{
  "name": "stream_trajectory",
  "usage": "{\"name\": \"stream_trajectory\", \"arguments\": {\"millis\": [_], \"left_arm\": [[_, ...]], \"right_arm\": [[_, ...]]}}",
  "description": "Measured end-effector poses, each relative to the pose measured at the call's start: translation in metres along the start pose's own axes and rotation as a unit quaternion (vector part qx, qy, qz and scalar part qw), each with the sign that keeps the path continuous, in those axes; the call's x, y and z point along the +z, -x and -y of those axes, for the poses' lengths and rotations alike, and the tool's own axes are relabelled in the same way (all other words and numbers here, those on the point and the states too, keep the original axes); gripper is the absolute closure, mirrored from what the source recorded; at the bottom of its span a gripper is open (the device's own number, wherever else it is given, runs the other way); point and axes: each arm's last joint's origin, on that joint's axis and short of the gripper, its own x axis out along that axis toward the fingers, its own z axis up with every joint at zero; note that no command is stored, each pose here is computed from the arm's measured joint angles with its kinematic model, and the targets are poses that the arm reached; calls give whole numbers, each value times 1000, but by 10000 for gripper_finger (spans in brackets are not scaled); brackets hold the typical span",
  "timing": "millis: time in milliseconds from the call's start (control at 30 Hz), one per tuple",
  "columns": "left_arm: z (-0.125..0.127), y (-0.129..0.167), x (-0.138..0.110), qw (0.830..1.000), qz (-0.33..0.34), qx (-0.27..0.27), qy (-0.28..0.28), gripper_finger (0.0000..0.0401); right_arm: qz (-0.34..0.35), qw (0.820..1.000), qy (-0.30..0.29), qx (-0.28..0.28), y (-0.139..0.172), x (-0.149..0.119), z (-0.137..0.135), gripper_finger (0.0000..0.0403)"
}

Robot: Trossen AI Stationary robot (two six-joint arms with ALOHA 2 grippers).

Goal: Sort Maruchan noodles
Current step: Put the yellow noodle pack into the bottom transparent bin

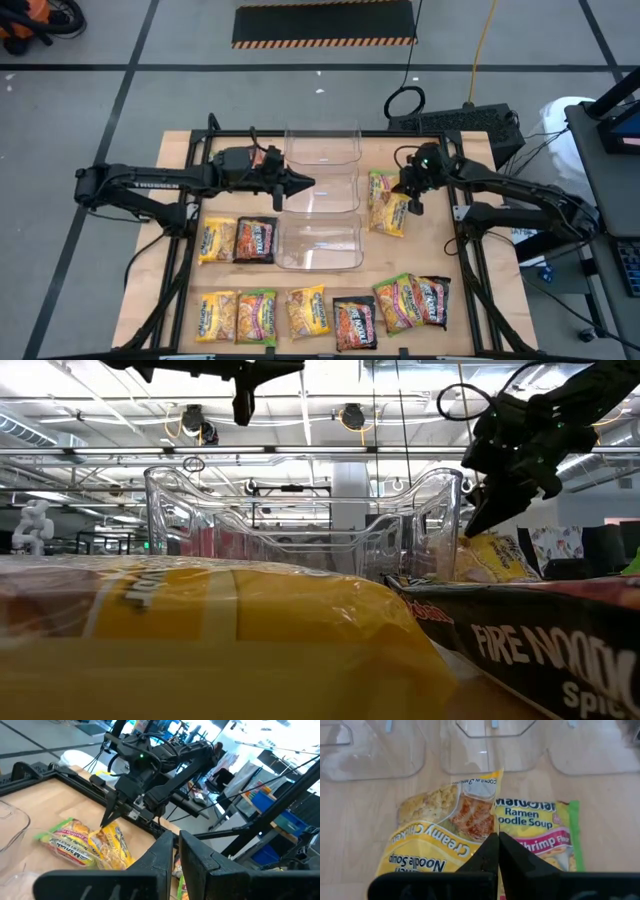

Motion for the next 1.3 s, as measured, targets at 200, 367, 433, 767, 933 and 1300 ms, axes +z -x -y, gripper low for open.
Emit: {"name": "stream_trajectory", "arguments": {"millis": [200, 367, 433, 767, 933, 1300], "left_arm": [[0, 0, 0, 1000, 0, 0, -10, 394], [0, 0, -1, 1000, -3, 0, -8, 397], [0, 0, -1, 1000, -3, 0, -8, 397], [2, -1, -2, 1000, -3, -4, 13, 356], [-1, -5, -4, 1000, -4, 1, 21, 327], [-26, -35, -25, 999, -25, 36, 28, 314]], "right_arm": [[3, 1000, 2, -2, 1, 0, 0, 403], [3, 1000, 1, -1, 1, 0, 0, 403], [3, 1000, 1, -1, 1, 0, 0, 403], [3, 1000, 1, -1, 1, 0, 0, 403], [3, 1000, 1, -1, 1, 0, 0, 403], [4, 1000, 2, -2, 1, 1, 0, 403]]}}
